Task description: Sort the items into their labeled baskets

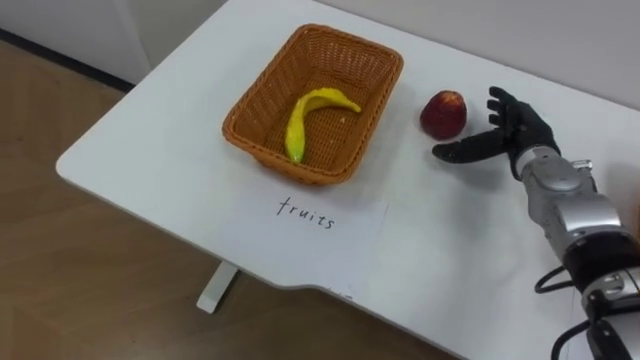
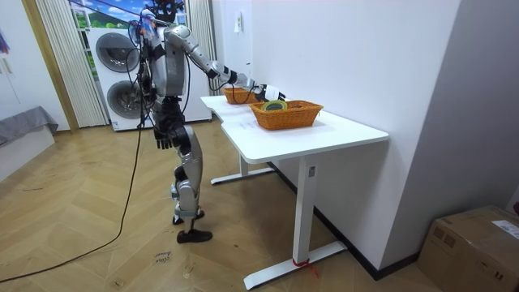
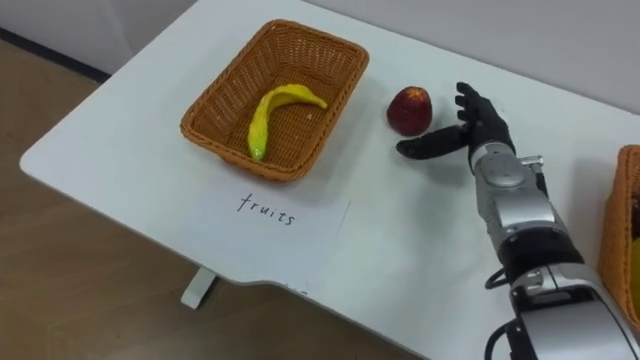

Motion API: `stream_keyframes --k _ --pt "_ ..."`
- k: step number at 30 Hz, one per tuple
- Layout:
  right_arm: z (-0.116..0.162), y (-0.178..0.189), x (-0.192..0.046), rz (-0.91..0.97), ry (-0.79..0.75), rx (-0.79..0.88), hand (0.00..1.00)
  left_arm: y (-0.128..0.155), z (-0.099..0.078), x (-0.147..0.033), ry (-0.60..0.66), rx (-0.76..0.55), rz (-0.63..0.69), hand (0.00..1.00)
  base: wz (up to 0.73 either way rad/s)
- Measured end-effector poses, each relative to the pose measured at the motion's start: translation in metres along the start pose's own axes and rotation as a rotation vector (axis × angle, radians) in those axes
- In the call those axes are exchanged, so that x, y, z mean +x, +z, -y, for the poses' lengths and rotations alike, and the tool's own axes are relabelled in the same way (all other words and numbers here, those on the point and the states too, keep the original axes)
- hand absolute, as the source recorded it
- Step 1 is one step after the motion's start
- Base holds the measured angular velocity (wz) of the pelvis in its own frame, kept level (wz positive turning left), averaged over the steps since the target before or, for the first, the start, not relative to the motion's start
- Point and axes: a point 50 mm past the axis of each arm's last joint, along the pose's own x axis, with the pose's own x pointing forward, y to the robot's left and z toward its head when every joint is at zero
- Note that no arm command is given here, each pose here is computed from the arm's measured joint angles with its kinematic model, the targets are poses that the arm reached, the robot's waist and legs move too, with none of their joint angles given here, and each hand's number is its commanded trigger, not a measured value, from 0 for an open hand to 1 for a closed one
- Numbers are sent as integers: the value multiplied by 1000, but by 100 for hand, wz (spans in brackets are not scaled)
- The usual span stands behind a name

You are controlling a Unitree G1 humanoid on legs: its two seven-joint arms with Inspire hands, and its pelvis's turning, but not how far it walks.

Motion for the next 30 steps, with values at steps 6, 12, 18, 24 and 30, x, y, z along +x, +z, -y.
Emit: stream_keyframes --k 6,12,18,24,30 --pt "0 -1 1 -11 5 -96 0 1 -8 2 14 10 6 0 0" --pt "-1 1 3 -24 11 -134 0 2 -9 2 14 11 8 0 0" --pt "3 3 4 -28 19 -159 0 3 -9 2 15 11 11 0 0" --pt "5 6 5 -21 13 -160 0 7 -11 3 19 12 17 0 0" --pt "8 6 5 -25 -2 -150 0 8 -10 4 23 24 16 0 0"
